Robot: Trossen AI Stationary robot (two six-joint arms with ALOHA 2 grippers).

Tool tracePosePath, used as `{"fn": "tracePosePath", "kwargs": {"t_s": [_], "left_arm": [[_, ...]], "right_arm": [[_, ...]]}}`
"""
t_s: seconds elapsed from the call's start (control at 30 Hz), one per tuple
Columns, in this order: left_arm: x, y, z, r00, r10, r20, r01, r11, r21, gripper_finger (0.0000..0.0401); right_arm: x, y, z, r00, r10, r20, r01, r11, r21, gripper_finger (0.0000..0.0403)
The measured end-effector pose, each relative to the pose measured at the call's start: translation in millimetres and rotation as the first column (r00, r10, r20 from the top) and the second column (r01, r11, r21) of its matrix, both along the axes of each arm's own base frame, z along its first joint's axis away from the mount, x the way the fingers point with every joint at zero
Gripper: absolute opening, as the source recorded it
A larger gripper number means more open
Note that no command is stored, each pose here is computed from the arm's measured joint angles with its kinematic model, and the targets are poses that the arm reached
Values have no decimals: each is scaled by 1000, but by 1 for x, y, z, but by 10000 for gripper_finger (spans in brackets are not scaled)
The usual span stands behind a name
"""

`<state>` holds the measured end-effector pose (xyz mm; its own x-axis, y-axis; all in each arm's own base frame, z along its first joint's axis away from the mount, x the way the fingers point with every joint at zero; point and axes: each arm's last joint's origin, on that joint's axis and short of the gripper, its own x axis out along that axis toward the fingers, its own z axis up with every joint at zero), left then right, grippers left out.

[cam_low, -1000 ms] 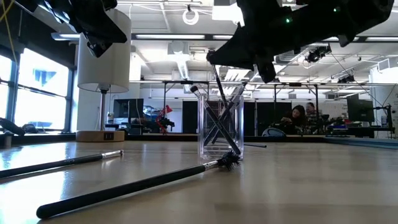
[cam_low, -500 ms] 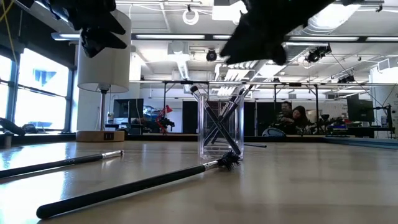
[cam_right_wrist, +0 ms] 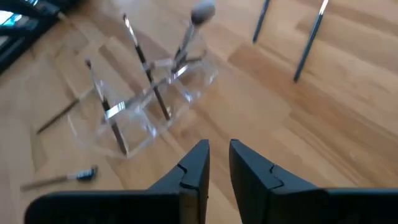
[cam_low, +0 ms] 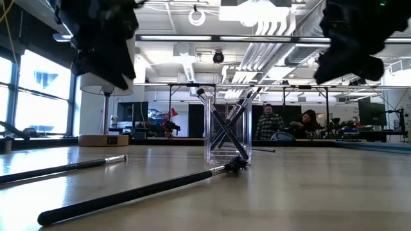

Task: Pick & Place Makeup Brushes
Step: Put the eyeshadow brush into the transparent organizer

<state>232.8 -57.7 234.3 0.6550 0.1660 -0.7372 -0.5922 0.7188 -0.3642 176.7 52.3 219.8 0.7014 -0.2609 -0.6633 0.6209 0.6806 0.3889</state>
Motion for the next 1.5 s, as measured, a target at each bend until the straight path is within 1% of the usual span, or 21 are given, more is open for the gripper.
{"fn": "tracePosePath", "kwargs": {"t_s": [0.1,0.2,0.3,0.37,0.4,0.5,0.57,0.63,0.77,0.83,0.93,1.07,1.17,1.23,1.3,1.37,1.47,1.5], "left_arm": [[17,-7,-8,992,83,-100,-88,995,-42,162],[33,-13,-17,966,174,-192,-197,975,-106,162],[47,-18,-23,935,218,-279,-267,952,-149,162],[53,-21,-31,907,240,-345,-306,940,-151,162],[55,-22,-35,894,244,-375,-317,937,-145,162],[69,-26,-43,888,240,-392,-327,929,-173,163],[72,-28,-49,868,253,-427,-351,921,-168,163],[79,-30,-56,862,257,-438,-365,913,-182,163],[86,-33,-69,836,253,-487,-384,904,-189,163],[86,-34,-74,824,256,-505,-388,905,-175,163],[92,-35,-79,829,256,-498,-387,905,-178,163],[95,-36,-85,818,278,-504,-394,909,-138,163],[96,-36,-88,815,281,-507,-395,909,-131,158],[96,-35,-89,817,292,-497,-397,910,-117,146],[97,-35,-89,821,302,-485,-397,912,-104,122],[97,-35,-89,823,309,-477,-398,913,-95,87],[99,-35,-89,834,306,-460,-386,918,-90,21],[99,-35,-89,837,293,-462,-375,922,-95,11]], "right_arm": [[-13,-1,-6,999,31,9,-31,999,13,46],[-22,-2,-13,999,53,8,-53,998,22,39],[-27,-3,-17,997,83,5,-83,996,13,37],[-29,-3,-20,995,102,-3,-102,995,6,37],[-30,-3,-21,993,114,-6,-114,993,6,38],[-33,-4,-25,988,152,-26,-152,988,6,41],[-34,-4,-27,984,174,-37,-174,985,2,41],[-35,-4,-28,981,187,-46,-188,982,-1,41],[-35,-4,-27,976,209,-54,-210,977,-22,39],[-35,-4,-27,975,215,-57,-217,976,-29,41],[-35,-4,-27,973,222,-57,-224,974,-33,44],[-36,-4,-26,970,237,-55,-239,970,-41,48],[-36,-4,-26,967,247,-60,-250,967,-50,48],[-36,-4,-26,967,249,-61,-252,966,-53,47],[-36,-4,-26,964,257,-65,-260,964,-59,46],[-36,-4,-26,963,261,-67,-265,962,-65,46],[-36,-4,-26,963,262,-69,-266,961,-74,49],[-36,-4,-26,962,264,-69,-269,960,-76,50]]}}
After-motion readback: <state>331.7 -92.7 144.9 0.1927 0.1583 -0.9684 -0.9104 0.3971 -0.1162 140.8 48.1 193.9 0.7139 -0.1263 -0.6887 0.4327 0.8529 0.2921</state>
